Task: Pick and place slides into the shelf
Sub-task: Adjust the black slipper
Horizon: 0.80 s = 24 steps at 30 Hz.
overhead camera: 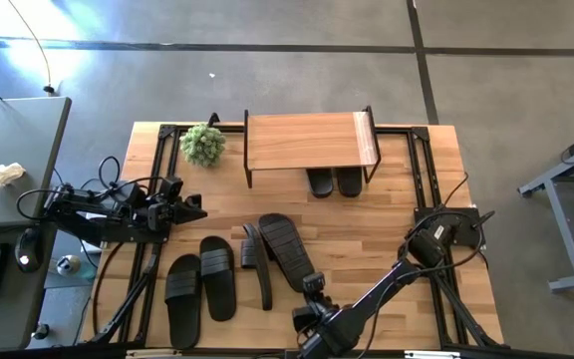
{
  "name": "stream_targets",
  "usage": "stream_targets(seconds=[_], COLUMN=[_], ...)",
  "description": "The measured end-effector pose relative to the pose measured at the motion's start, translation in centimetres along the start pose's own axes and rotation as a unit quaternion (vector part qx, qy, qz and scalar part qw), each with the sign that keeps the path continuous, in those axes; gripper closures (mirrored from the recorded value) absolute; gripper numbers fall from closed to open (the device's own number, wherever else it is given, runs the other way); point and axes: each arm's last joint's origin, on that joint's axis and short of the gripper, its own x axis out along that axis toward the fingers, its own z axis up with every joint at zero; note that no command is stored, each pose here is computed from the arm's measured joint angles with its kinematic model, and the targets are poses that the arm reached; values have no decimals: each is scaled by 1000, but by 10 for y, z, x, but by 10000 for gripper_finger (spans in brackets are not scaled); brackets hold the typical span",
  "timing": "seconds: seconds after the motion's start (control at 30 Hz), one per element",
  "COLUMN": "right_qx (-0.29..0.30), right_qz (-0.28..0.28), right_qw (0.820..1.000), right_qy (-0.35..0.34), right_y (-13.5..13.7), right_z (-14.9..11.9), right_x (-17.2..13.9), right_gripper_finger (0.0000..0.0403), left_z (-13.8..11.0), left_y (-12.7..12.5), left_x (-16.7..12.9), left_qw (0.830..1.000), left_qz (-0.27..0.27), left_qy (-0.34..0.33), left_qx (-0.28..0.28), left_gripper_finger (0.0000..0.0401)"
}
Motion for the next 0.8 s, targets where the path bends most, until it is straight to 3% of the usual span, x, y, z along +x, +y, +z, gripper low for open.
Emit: stream_targets(seconds=[0.53, 0.8], right_qx=[17, 5], right_qz=[0, 8], right_qw=[1000, 1000], right_qy=[17, 20], right_y=[-11, 2], right_z=[5, 3], right_x=[21, 22], right_gripper_finger=[201, 201], left_z=[-1, -1], left_y=[1, 2], left_x=[0, 0], left_qw=[1000, 1000], left_qz=[6, 9], left_qy=[4, 9], left_qx=[3, 3], left_gripper_finger=[400, 400])
